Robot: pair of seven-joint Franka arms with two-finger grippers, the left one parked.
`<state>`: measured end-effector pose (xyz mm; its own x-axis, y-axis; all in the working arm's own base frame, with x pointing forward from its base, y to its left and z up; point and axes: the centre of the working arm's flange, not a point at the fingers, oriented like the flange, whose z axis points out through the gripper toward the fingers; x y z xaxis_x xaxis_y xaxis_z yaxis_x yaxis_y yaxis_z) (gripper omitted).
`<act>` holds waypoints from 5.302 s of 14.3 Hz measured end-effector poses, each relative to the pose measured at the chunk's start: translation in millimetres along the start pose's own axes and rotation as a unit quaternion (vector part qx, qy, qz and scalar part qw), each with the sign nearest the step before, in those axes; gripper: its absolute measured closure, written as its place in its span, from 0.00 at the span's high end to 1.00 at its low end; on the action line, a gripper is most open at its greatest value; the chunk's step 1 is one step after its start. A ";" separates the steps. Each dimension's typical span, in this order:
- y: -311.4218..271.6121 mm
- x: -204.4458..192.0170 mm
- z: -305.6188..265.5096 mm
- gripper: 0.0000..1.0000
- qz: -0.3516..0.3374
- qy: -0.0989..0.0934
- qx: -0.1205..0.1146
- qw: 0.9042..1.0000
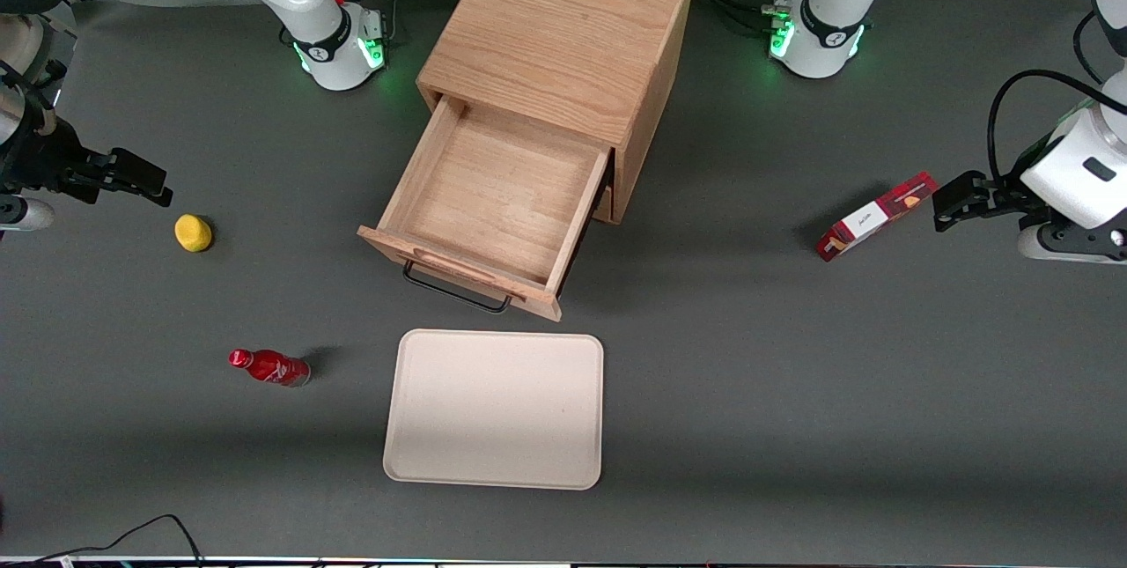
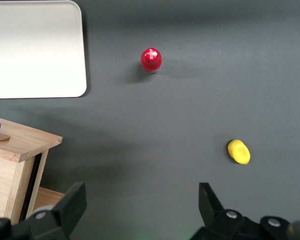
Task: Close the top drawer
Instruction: 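Lift the right gripper from its rest pose toward the cabinet, then move the right gripper to the front face of the open drawer, then press the right gripper against the drawer front beside the black handle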
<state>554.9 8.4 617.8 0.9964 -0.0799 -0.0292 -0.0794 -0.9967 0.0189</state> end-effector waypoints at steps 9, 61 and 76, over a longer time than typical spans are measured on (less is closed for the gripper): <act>-1.0 5.7 -5.6 1.00 0.001 0.008 0.000 1.000; -263.9 127.6 181.3 1.00 -0.562 -0.021 0.136 0.816; -287.8 122.3 214.6 1.00 -0.536 -0.047 0.158 0.828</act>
<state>693.0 282.0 394.4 0.4945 0.8669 0.0625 0.8302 -0.4499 -0.3292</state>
